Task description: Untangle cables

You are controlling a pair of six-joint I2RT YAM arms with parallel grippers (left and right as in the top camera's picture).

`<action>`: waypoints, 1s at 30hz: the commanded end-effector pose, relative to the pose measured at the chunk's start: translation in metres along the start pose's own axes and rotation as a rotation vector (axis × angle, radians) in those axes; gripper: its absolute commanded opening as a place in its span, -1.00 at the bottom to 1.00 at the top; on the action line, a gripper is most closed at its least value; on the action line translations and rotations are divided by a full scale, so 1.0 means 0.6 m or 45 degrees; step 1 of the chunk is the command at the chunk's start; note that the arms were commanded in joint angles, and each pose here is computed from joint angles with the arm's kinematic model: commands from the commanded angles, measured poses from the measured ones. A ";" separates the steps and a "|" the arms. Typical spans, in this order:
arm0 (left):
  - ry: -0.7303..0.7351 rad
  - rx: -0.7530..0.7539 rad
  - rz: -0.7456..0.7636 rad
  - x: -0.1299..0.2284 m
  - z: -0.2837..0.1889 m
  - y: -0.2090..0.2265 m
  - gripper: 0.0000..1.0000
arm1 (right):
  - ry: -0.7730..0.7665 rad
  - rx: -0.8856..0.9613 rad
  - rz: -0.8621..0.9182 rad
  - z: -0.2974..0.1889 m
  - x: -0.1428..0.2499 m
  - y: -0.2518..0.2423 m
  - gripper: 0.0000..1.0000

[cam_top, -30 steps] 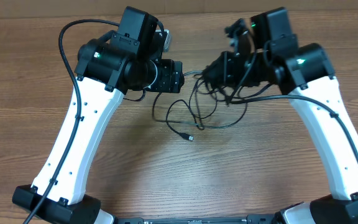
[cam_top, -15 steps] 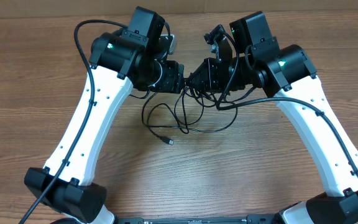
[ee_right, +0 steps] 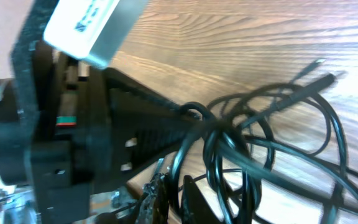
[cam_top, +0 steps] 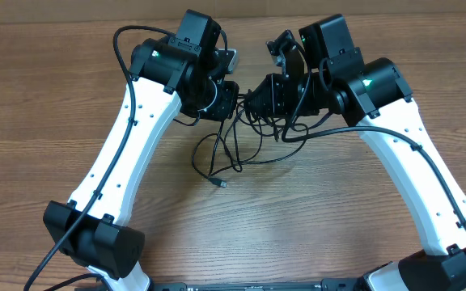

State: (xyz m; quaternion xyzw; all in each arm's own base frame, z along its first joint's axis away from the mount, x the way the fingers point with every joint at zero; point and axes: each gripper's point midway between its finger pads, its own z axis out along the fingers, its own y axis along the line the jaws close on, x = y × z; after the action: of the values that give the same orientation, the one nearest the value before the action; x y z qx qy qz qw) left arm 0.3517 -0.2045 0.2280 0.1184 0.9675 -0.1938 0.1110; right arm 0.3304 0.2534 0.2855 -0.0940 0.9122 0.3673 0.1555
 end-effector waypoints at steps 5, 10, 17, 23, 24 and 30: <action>-0.012 -0.203 -0.133 -0.001 -0.001 0.050 -0.92 | -0.162 0.351 0.101 -0.024 -0.031 -0.075 -0.68; -0.008 -0.245 -0.172 0.003 -0.003 0.060 -0.91 | -0.206 0.462 0.199 -0.039 -0.036 -0.109 -0.47; -0.017 -0.046 -0.070 -0.008 0.002 0.013 -0.91 | -0.178 0.474 0.208 -0.038 -0.026 -0.112 -0.10; -0.029 0.118 -0.062 -0.016 -0.006 -0.018 -0.92 | -0.110 0.458 0.228 -0.021 -0.011 -0.118 -0.10; -0.028 0.138 -0.061 -0.016 -0.007 -0.022 -0.92 | -0.094 0.439 0.228 -0.014 -0.009 -0.117 -0.10; -0.018 0.145 -0.055 -0.013 -0.007 -0.024 -0.92 | 0.034 0.241 0.121 0.032 -0.001 -0.091 -0.12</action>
State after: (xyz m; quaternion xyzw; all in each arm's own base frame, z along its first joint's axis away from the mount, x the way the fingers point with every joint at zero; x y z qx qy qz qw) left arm 0.3551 -0.2119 0.2324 0.0849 0.9635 -0.2315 0.1046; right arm 0.3543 0.2112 0.2502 -0.0042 0.9537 0.2503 0.1667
